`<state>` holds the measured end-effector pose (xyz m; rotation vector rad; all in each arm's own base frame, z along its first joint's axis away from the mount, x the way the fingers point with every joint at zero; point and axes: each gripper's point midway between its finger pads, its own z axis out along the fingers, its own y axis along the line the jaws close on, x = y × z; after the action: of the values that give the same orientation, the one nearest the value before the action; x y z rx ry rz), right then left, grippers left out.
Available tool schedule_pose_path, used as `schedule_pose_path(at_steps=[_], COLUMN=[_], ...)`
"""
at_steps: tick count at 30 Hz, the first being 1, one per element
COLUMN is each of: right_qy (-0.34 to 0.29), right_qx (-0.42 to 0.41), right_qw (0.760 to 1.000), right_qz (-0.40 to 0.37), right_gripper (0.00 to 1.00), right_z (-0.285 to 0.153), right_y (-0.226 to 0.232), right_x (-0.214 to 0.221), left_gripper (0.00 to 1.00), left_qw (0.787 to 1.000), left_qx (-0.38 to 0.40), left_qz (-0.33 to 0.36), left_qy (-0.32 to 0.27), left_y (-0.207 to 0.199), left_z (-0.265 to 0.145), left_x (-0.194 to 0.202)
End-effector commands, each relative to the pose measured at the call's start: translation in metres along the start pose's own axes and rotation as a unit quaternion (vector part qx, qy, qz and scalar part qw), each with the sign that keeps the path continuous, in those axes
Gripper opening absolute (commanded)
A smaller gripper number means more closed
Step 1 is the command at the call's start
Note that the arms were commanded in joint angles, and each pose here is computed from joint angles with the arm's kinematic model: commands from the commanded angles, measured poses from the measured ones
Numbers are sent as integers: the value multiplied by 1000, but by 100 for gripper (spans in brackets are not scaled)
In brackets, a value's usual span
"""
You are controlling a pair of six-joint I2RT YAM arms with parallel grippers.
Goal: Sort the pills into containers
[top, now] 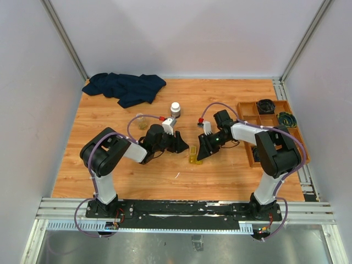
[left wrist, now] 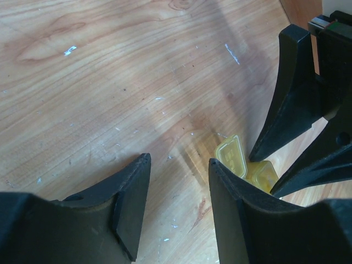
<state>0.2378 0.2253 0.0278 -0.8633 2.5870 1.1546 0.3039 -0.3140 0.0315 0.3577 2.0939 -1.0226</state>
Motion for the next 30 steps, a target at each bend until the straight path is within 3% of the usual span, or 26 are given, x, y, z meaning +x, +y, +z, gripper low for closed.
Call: schedule_pose_path(at_steps=[1, 5, 11, 18, 30], right_qy=[32, 37, 45, 53, 60], right_qx=[28, 35, 36, 33, 31], right_qw=[999, 999, 998, 998, 997], right_qz=[-7, -16, -19, -25, -29], right_gripper=[40, 38, 37, 35, 35], right_z=[5, 6, 8, 9, 11], right_y=[-9, -10, -10, -9, -8], right_x=[9, 9, 10, 11, 13], left_gripper=[51, 51, 55, 63, 61], left_qw=[1000, 1000, 995, 988, 975], left_qx=[0, -8, 64, 114, 180], left_qz=[-1, -29, -58, -91, -123], left_qy=[17, 1, -53, -53, -48], left_y=[4, 3, -32, -40, -49], left_z=[2, -4, -29, -29, -23], left_x=[10, 4, -18, -19, -17])
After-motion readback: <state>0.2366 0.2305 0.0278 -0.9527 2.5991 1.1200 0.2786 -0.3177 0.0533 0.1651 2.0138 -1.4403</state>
